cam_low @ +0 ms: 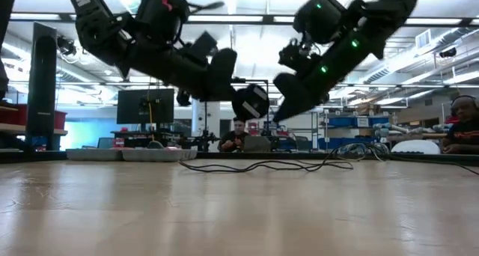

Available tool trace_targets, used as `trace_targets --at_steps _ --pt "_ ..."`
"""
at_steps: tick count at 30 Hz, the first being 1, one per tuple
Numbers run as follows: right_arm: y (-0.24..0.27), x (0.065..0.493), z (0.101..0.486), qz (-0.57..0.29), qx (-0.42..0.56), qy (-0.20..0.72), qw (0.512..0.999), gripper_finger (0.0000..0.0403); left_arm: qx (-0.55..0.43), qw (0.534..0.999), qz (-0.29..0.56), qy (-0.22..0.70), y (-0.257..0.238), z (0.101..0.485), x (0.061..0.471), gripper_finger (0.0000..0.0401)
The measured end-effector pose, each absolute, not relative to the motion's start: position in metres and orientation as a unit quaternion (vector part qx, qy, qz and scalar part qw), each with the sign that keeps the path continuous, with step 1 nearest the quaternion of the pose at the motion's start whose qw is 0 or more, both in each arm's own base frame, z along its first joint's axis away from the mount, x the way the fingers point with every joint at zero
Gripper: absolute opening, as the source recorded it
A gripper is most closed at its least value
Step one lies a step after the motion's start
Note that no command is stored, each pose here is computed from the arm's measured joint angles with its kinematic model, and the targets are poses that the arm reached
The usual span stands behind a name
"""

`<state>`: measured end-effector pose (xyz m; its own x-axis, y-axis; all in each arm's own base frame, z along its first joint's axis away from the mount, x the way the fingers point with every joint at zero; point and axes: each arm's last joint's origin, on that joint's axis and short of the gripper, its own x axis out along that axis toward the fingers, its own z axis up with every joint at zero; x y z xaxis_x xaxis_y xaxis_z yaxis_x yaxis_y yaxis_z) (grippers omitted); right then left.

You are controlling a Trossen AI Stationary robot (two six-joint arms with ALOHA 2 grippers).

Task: Coil cords
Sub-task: Coil the black wire on the black spool

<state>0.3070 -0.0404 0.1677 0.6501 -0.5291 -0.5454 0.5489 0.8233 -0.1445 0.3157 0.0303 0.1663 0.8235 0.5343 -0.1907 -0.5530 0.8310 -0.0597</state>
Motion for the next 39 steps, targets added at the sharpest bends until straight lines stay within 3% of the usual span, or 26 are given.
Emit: trace_targets --at_steps 6,13,22,31,39 --pt "-0.037 0.294 0.152 -0.3 0.053 0.222 0.926 0.0028 -0.06 0.944 0.319 0.062 0.03 0.17 0.295 0.0" --pt "-0.028 0.278 0.138 -0.276 0.066 0.179 0.942 0.0029 -0.111 0.936 0.333 -0.03 0.029 0.158 0.26 0.0" --pt "-0.027 0.281 0.144 -0.259 -0.001 0.174 0.95 0.0034 -0.115 0.93 0.339 -0.085 0.029 0.158 0.241 0.0" --pt "-0.029 0.291 0.156 -0.235 -0.144 0.192 0.942 0.0085 -0.117 0.929 0.337 -0.094 0.029 0.159 0.241 0.0" --pt "-0.037 0.291 0.156 -0.256 -0.104 0.182 0.944 0.0114 -0.121 0.931 0.331 -0.1 0.028 0.16 0.241 0.0"
